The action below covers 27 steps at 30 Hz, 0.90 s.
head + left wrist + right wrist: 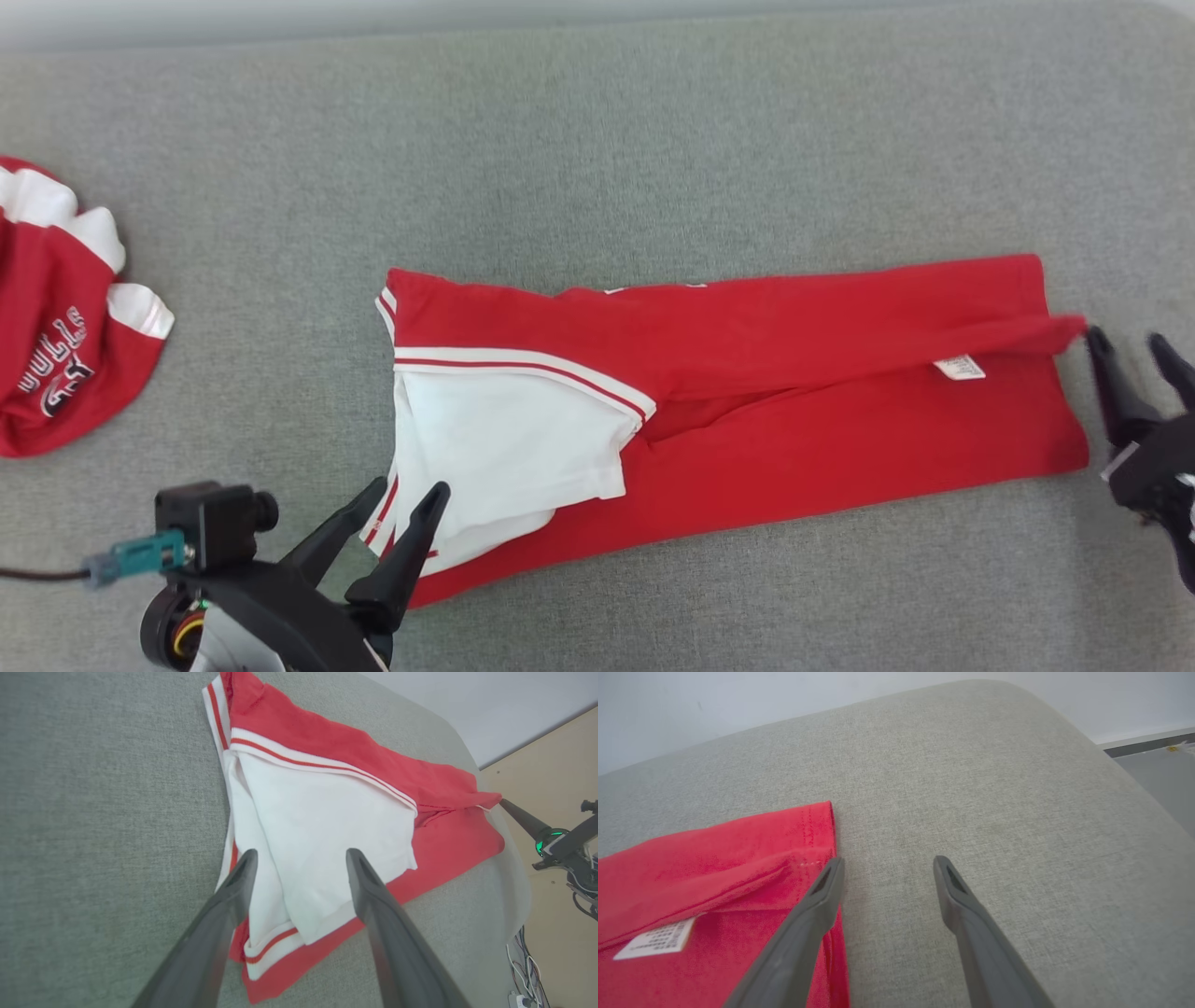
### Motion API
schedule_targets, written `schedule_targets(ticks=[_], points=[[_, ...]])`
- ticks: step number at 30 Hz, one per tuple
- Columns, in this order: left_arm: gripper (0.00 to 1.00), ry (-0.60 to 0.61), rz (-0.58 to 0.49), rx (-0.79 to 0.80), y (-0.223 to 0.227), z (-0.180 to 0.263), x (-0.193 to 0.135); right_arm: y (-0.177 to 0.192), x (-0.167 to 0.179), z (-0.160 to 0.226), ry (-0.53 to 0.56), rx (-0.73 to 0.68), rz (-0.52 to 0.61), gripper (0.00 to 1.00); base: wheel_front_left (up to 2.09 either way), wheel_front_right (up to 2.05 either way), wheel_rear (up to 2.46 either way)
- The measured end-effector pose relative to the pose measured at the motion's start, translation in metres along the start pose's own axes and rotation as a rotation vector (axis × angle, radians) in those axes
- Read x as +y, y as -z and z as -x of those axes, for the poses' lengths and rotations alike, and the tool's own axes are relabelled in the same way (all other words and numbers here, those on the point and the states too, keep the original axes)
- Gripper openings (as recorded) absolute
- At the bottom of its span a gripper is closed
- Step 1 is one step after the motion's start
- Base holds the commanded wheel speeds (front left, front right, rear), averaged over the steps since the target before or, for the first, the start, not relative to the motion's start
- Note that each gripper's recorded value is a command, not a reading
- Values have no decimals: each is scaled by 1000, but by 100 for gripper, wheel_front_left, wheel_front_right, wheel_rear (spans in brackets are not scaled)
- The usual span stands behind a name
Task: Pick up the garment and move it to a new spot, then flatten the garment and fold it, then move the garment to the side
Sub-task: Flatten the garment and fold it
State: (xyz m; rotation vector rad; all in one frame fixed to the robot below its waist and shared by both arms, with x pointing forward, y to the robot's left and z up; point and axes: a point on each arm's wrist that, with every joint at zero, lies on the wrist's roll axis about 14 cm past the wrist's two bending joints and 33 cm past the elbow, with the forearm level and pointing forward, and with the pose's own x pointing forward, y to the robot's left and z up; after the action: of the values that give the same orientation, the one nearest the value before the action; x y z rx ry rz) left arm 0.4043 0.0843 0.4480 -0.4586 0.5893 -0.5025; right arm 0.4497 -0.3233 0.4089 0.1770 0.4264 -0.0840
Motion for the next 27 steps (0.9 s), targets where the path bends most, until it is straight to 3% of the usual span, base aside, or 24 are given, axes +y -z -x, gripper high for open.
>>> schedule_targets(ticks=[6, 17, 27], points=[[100, -92, -58, -142, -13, 13, 11, -17, -13, 18, 38, -113, 22, 100, 0, 0, 0], [100, -215, -134, -441, -32, 42, 4, -11, 31, 42, -42, -212, -16, 100, 0, 0, 0], [100, -267, -223, -519, -17, 66, -9, -6, 46, 58, -55, -255, -63, 100, 0, 0, 0]])
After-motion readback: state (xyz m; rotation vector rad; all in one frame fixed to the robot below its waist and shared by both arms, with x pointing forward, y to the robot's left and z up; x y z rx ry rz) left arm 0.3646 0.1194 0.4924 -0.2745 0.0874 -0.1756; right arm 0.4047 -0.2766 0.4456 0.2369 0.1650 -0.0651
